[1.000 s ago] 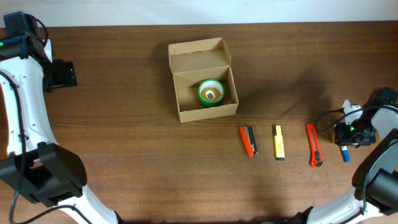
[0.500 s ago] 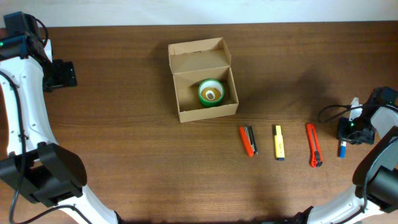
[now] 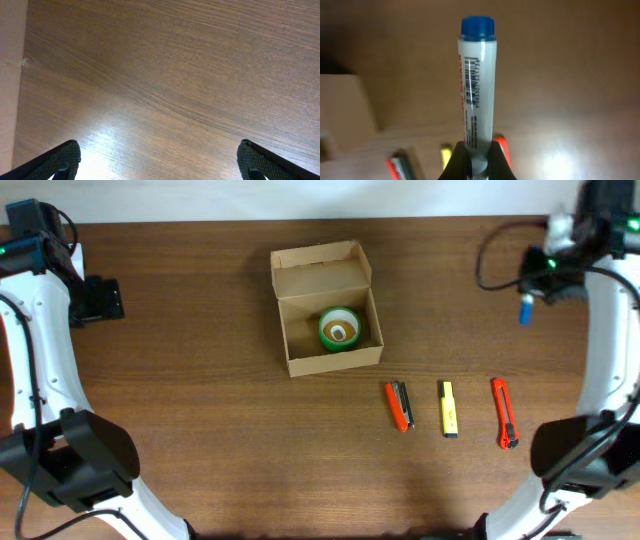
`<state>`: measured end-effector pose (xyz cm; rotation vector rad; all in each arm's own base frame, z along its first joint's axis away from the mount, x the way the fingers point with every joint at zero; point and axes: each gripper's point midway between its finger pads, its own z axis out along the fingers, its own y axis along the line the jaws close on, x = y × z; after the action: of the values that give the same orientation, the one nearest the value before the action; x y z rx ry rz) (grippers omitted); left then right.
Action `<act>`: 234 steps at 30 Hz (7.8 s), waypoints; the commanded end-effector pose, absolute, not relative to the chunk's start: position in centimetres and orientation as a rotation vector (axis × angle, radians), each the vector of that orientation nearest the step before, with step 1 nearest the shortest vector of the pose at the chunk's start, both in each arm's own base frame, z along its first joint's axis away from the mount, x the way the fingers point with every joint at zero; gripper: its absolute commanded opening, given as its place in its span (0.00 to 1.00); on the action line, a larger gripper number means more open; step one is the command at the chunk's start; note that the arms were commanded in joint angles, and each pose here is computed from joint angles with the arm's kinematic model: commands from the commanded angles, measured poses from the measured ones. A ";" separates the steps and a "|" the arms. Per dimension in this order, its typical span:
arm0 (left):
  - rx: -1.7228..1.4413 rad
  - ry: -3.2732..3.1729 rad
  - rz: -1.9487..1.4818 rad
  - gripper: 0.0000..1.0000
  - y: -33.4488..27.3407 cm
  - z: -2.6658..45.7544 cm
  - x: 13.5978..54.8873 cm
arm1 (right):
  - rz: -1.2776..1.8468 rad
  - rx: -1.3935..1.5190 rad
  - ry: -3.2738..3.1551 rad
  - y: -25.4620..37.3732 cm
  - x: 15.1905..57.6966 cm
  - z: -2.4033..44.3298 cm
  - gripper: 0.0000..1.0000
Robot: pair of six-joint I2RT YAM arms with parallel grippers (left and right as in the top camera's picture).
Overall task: Pack container
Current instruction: 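Place the marker into the box and withdraw the right gripper, then move the right gripper to the red box cutter and grasp it, then carry the red box cutter over the box, lower it inside, release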
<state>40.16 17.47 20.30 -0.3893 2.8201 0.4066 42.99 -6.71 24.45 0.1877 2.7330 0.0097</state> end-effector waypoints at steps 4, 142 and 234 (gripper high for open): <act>-0.406 2.833 0.398 1.00 17.5 19.7 40.1 | 0.034 -0.664 2.532 7.8 43.8 28.4 0.04; -0.406 2.833 0.398 1.00 17.5 19.7 40.1 | 0.053 -0.204 3.297 -9.6 27.5 -3.4 0.24; -0.406 2.833 0.398 1.00 17.5 19.7 40.1 | -0.007 -0.471 2.374 15.1 49.3 31.8 0.61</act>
<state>40.16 17.47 20.26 -0.3892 2.8208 0.4065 50.01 18.05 26.42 -0.6590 2.4492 0.0104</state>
